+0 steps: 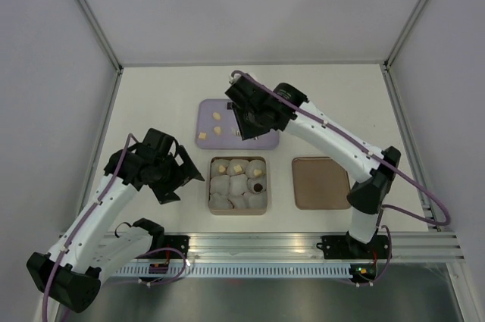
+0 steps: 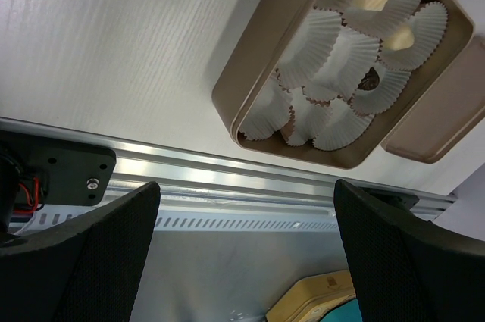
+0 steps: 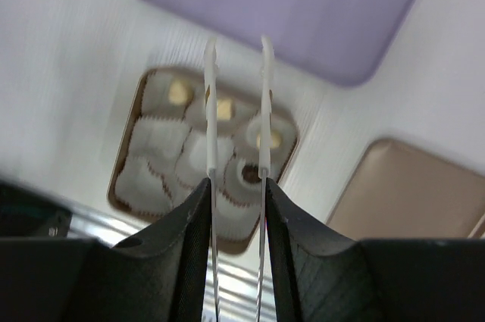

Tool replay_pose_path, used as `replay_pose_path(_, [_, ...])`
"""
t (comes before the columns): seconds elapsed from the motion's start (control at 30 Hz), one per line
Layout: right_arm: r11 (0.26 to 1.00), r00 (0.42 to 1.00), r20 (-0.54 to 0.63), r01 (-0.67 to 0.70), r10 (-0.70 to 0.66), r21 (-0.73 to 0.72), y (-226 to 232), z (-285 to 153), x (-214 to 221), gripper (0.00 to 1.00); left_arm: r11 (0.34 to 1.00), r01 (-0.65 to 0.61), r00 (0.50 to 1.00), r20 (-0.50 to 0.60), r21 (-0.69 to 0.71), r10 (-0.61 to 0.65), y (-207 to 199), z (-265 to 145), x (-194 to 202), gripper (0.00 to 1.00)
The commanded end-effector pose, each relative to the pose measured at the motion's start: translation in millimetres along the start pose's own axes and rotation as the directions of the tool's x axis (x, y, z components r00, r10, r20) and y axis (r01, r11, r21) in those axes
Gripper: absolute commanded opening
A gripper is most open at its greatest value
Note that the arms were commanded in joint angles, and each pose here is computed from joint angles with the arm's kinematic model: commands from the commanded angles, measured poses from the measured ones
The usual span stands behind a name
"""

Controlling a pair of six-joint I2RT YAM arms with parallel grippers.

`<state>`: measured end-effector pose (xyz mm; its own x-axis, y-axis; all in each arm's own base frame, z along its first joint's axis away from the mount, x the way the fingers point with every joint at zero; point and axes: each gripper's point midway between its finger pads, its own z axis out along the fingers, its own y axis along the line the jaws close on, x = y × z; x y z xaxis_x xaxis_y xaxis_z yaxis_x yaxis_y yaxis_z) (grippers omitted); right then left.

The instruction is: Pack the chocolate

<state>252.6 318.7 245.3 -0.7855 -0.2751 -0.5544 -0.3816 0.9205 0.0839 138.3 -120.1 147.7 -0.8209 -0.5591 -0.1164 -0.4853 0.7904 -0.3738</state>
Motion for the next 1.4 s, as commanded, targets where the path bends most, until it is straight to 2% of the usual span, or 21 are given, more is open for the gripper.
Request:
replay_pose_path(0.0, [0.997,0.999,0.043,-0.025,0.022,0.075,-29.4,53.1,-45.7,0.38,0.999,-0.032,0.999,0.022,0.044,0.031,-10.4,-17.8,-4.3,1.00])
replay_pose_path(0.03, [0.995,0.996,0.083,-0.040,0.033,0.093,-36.4,56.8,-63.9,0.39,0.998,-0.034,0.999,0.032,0.045,0.033,-11.1,-19.0,-6.1,1.00])
replay_pose_path(0.13, [0.984,0.996,0.084,-0.042,0.028,0.172,-61.9,93.3,-84.0,0.39,0.998,-0.040,0.998,0.057,0.055,0.037,-14.1,-23.7,-10.2,1.00])
replay_pose_path(0.17, [0.978,0.998,0.056,-0.052,0.041,0.201,-74.6,113.6,-82.8,0.40,0.997,-0.041,0.997,0.064,0.061,0.037,-15.3,-25.3,-11.4,1.00])
replay_pose_path(0.3, [0.966,0.997,0.044,-0.073,0.064,0.247,-104.0,144.5,-88.0,0.40,0.997,-0.042,0.996,0.081,0.070,0.036,-14.7,-28.4,-12.5,1.00])
replay_pose_path(0.57, [0.975,0.999,0.014,-0.048,0.046,0.215,-119.7,182.6,-88.4,0.41,0.998,-0.008,0.997,0.080,0.062,0.003,-4.2,-22.8,-7.0,1.00])
replay_pose_path(0.8, [0.985,0.998,0.039,-0.064,0.058,0.158,-113.9,200.3,-96.7,0.42,0.999,-0.002,0.997,0.079,0.043,-0.001,0.9,-18.1,-6.5,1.00])
replay_pose_path(1.1, [0.971,0.993,0.026,-0.114,0.111,0.210,-123.6,213.9,-89.7,0.42,0.999,-0.008,0.996,0.085,0.042,0.005,0.9,-18.7,-7.6,1.00])
replay_pose_path(1.37, [0.971,0.989,0.054,-0.144,0.136,0.189,-119.8,199.7,-97.0,0.28,0.999,-0.007,0.996,0.087,0.044,0.003,2.1,-20.9,-6.9,1.00])
